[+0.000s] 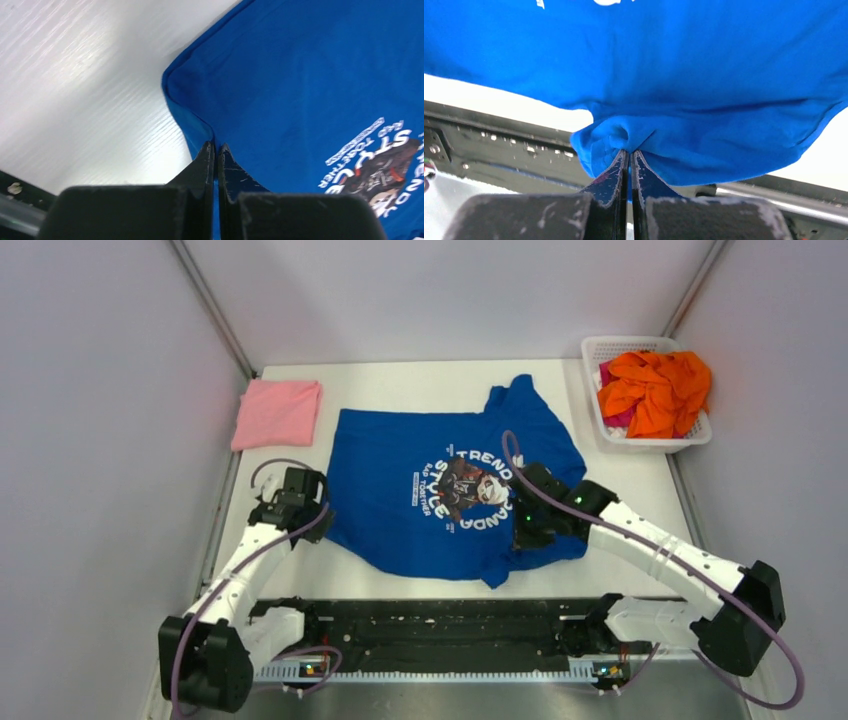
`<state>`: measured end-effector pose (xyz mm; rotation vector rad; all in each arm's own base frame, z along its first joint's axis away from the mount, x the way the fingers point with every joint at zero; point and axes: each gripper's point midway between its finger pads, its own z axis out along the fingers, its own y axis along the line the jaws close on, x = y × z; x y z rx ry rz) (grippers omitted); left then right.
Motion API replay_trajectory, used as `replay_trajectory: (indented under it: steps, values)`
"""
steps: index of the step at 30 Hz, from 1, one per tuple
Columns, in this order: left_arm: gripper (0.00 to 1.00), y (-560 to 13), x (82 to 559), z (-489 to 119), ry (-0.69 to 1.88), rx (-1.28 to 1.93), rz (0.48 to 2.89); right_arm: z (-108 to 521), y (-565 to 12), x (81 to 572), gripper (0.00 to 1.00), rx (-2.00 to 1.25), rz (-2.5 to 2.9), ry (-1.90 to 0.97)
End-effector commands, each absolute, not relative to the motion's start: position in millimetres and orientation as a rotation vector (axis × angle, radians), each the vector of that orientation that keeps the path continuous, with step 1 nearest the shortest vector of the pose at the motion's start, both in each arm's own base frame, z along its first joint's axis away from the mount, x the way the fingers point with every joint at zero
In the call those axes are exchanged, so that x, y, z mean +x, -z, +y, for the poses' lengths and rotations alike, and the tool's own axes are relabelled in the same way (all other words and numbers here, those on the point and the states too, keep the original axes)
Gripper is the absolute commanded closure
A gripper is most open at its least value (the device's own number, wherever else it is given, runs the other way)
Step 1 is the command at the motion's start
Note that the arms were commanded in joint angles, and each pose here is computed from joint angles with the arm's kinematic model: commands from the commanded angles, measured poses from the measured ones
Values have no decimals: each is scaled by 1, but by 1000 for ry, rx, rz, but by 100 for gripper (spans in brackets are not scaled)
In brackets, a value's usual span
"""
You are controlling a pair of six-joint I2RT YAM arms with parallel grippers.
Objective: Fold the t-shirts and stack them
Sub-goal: Fold the flattened tshirt in 1/3 of the way
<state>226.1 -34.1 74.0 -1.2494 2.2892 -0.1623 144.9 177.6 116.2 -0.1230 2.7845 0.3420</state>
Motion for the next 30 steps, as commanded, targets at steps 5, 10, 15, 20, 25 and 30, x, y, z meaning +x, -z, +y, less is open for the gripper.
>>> replay_trajectory:
  steps: [5, 10, 15, 20, 25, 30]
  values:
    - [100, -116, 293, -29, 174, -1200, 2146, 170, -153, 228, 100, -98, 2569, -338]
    - [100, -119, 316, -25, 149, -1221, 2135, 158, -156, 258, 100, -64, 2544, -315]
    - [100, -124, 334, -15, 114, -1230, 2105, 145, -163, 284, 100, -21, 2506, -300]
    - [100, -122, 343, -6, 92, -1229, 2104, 132, -164, 305, 100, -74, 2470, -230]
    - [100, -119, 349, -4, 87, -1239, 2116, 118, -166, 323, 100, -76, 2440, -197]
    - [100, -112, 355, -4, 84, -1226, 2119, 121, -155, 335, 100, -128, 2439, -248]
